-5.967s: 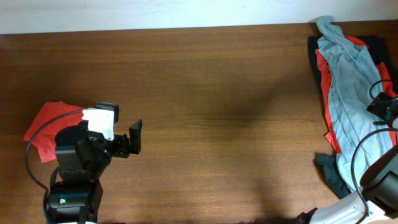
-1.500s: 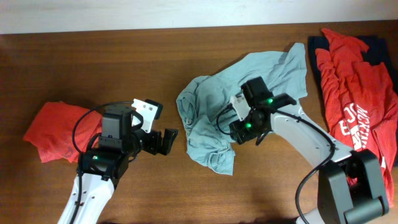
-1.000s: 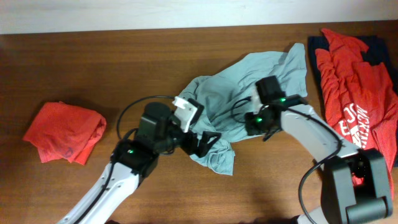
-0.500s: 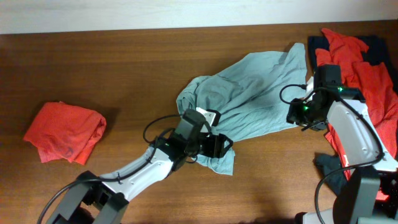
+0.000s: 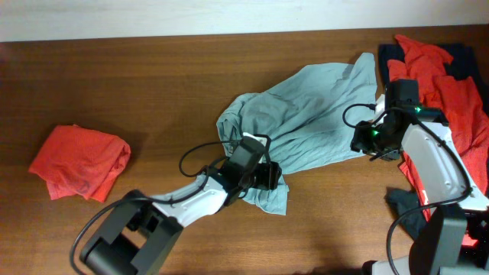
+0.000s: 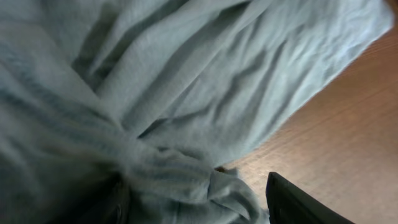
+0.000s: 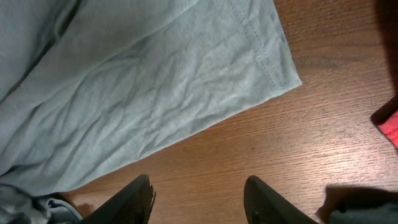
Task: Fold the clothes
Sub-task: 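Grasp the shirt's left end with the left gripper, right regrasps the hem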
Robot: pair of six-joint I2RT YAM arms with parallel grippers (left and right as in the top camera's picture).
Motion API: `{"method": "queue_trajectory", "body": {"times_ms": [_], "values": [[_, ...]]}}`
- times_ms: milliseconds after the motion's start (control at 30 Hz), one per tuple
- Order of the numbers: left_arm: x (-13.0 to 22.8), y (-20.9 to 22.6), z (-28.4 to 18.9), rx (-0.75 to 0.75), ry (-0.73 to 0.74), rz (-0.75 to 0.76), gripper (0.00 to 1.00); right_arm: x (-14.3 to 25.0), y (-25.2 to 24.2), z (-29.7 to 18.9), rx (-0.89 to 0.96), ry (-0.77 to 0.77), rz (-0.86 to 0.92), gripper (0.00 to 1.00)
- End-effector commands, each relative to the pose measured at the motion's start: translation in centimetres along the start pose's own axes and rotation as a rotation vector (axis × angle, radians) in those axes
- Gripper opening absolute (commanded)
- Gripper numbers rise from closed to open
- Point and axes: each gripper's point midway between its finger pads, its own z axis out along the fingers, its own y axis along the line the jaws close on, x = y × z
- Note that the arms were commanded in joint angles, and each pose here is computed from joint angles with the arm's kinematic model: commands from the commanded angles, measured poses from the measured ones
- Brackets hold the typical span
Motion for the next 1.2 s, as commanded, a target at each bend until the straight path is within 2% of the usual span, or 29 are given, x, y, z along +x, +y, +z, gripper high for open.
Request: {"method": "queue_trajectory", "body": {"times_ms": [0,67,133,167,200,333,467,600,767,867,967,1067,1167], "values": [[-0.9,-0.1,0.9,-0.014,-0.007,-0.007,0.7,-0.3,0.3,-0.7,-0.012,-0.017,0.004,0.53],[-1.0,-0.2,0.9,-0.013,-0.009,-0.007,0.62,-0.4,0.3,-0.7,-0.012,-0.018,0.004,0.53],[-1.0,-0.2,0.9,-0.013,-0.01,-0.006,0.47,-0.4,0.3,-0.7,-0.013,-0.02,0.004,0.53],[-1.0,-0.2,0.9,-0.012,-0.01,-0.007,0.33,-0.4,0.3,-0.7,-0.013,-0.02,0.004,0.53],[-1.0,-0.3,0.9,-0.012,-0.01,-0.007,0.24,-0.4,0.3,-0.7,-0.013,-0.02,0.004,0.53],[-1.4,-0.5,0.8,-0.009,-0.015,-0.005,0.1,-0.4,0.3,-0.7,-0.013,-0.02,0.004,0.53],[-1.3,-0.4,0.8,-0.016,-0.004,-0.007,0.01,-0.4,0.3,-0.7,-0.013,-0.02,0.004,0.53],[-2.8,-0.4,-0.3,-0.05,-0.031,0.037,0.01,-0.4,0.3,-0.7,-0.012,-0.021,0.0,0.54],[-7.5,3.5,-7.7,-0.326,-0.152,0.091,0.01,-0.5,0.3,-0.7,-0.013,-0.021,0.0,0.58],[-9.7,9.0,-14.9,-0.509,-0.25,-0.017,0.01,-0.3,0.3,-0.6,-0.011,-0.013,-0.03,0.59],[-10.2,13.9,-19.8,-0.612,-0.295,-0.14,0.01,-0.1,0.1,-0.1,-0.004,0.001,-0.031,0.59],[-10.0,18.0,-22.6,-0.686,-0.314,-0.249,0.01,-0.1,0.0,0.4,0.001,0.014,-0.028,0.59],[-9.8,20.1,-23.5,-0.71,-0.318,-0.304,0.01,0.1,-0.1,0.7,0.004,0.027,-0.026,0.59]]}}
